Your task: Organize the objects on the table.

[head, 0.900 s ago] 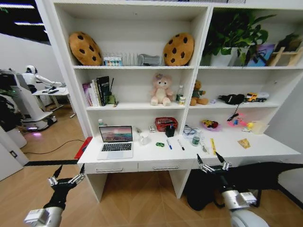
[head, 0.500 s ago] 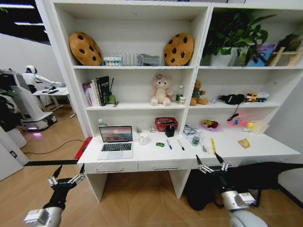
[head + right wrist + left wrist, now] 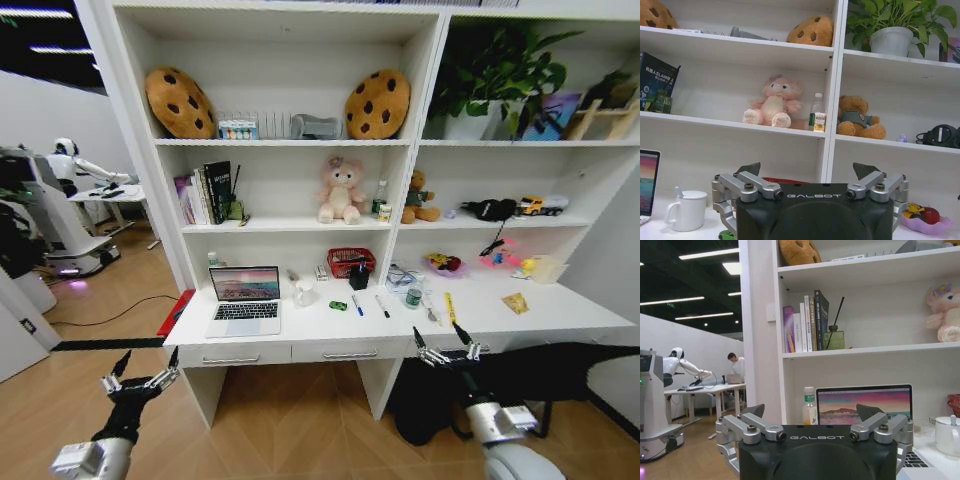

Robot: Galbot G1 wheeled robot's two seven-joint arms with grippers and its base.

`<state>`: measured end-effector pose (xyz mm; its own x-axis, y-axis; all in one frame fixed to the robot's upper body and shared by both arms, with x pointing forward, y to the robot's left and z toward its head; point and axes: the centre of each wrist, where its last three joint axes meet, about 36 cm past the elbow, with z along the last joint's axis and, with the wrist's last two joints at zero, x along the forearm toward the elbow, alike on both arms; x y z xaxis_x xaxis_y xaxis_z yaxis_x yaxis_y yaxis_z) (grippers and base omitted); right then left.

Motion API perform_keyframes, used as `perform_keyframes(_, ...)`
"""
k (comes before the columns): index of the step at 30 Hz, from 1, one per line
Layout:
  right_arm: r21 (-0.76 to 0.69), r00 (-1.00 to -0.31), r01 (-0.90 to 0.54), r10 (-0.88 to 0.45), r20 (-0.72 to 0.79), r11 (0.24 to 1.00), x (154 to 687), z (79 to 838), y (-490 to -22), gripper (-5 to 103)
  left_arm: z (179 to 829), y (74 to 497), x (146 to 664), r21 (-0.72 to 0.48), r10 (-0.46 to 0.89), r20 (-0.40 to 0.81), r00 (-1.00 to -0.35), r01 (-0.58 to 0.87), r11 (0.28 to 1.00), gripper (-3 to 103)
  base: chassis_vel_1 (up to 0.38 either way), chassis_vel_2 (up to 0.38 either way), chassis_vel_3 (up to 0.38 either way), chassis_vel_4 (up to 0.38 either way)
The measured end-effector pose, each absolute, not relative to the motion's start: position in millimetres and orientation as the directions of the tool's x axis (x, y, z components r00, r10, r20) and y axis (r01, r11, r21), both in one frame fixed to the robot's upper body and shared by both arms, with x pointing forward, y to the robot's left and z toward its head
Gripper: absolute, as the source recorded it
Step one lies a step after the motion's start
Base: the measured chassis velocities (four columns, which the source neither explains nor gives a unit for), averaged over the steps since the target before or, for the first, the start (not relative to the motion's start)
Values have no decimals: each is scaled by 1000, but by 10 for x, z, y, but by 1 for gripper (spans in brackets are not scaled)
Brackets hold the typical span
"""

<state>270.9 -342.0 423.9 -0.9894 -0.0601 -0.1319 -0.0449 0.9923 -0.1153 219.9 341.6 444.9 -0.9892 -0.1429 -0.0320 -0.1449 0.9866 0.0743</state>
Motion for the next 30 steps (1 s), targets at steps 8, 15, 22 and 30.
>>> perform_keyframes(8,-114,-990,-45,-59,-127,992,2709,4231,-3420,100,4432,3425,2203,73,-145,-29,-989,-147,986,100,0,0,0,0)
perform_keyframes(15,-109,-991,-53,-65,-115,993,2679,4208,-3419,100,4402,3420,2202,70,-146,-24,-989,-148,987,100,0,0,0,0)
perform_keyframes(22,-108,-993,-53,-64,-104,993,2654,4174,-3433,100,4405,3424,2203,72,-139,-25,-990,-141,987,100,0,0,0,0)
perform_keyframes(30,-110,-992,-54,-67,-109,992,2646,4186,-3438,100,4408,3418,2199,70,-139,-28,-990,-141,988,100,-50,56,60,-52)
